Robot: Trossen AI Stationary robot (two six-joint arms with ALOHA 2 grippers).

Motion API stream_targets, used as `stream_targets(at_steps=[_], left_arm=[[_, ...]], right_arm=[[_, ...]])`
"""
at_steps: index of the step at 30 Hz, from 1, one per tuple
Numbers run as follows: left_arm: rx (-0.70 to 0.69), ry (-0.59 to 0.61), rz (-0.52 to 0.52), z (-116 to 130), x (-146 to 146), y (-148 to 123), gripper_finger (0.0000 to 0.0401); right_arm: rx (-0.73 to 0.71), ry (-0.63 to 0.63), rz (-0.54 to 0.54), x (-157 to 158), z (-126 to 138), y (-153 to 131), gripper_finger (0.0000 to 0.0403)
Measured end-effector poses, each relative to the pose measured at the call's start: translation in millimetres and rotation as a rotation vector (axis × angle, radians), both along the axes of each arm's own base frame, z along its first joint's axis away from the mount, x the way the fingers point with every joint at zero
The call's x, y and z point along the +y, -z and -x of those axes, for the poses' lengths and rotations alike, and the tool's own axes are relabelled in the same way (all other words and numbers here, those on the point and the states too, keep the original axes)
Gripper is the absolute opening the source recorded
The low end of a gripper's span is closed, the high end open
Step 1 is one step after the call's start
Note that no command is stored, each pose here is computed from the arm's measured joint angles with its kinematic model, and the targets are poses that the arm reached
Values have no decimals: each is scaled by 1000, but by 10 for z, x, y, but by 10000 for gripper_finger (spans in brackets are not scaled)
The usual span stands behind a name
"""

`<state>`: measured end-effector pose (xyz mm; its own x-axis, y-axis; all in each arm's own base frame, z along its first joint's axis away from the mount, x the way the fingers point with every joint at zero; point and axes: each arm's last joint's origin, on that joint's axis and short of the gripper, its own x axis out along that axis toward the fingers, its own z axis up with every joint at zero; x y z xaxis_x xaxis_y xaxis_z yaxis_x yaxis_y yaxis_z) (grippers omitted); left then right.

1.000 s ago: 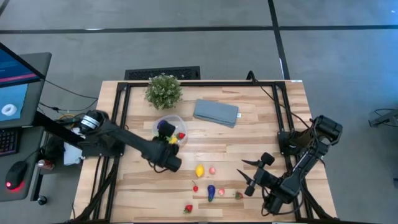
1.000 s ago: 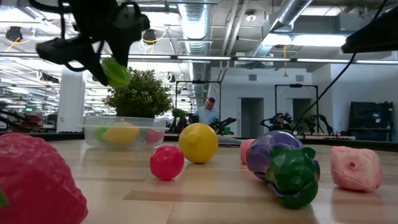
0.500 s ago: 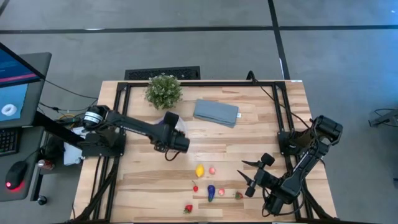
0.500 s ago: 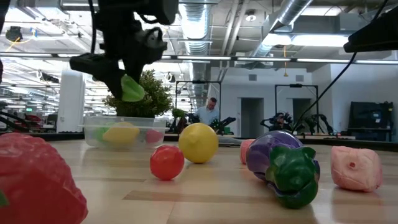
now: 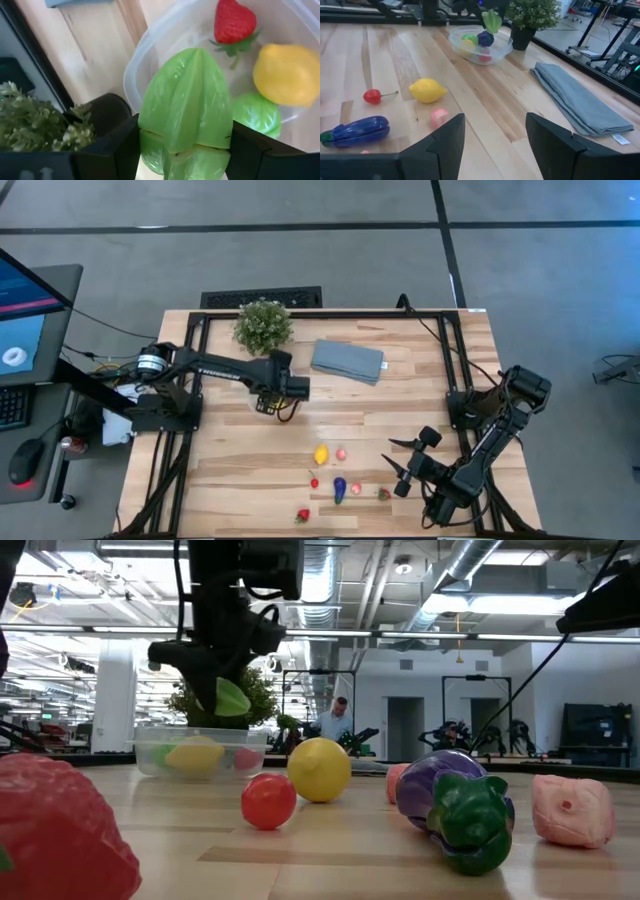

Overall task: Pick and placing Produce into tupperware
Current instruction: Put the light green star fruit into the transparent bin

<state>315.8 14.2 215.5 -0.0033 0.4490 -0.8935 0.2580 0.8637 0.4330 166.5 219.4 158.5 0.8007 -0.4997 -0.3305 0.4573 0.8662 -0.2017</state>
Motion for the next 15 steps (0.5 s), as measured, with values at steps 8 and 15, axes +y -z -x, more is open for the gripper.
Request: stream_targets(at_steps=[8,15], left_arm=[[-35,-11,62,-38,139,7,210],[-47,-14,114,-22,224,112,210]], right_arm=[[3,0,-2,0,0,1,234],[3,0,-2,0,0,1,234]])
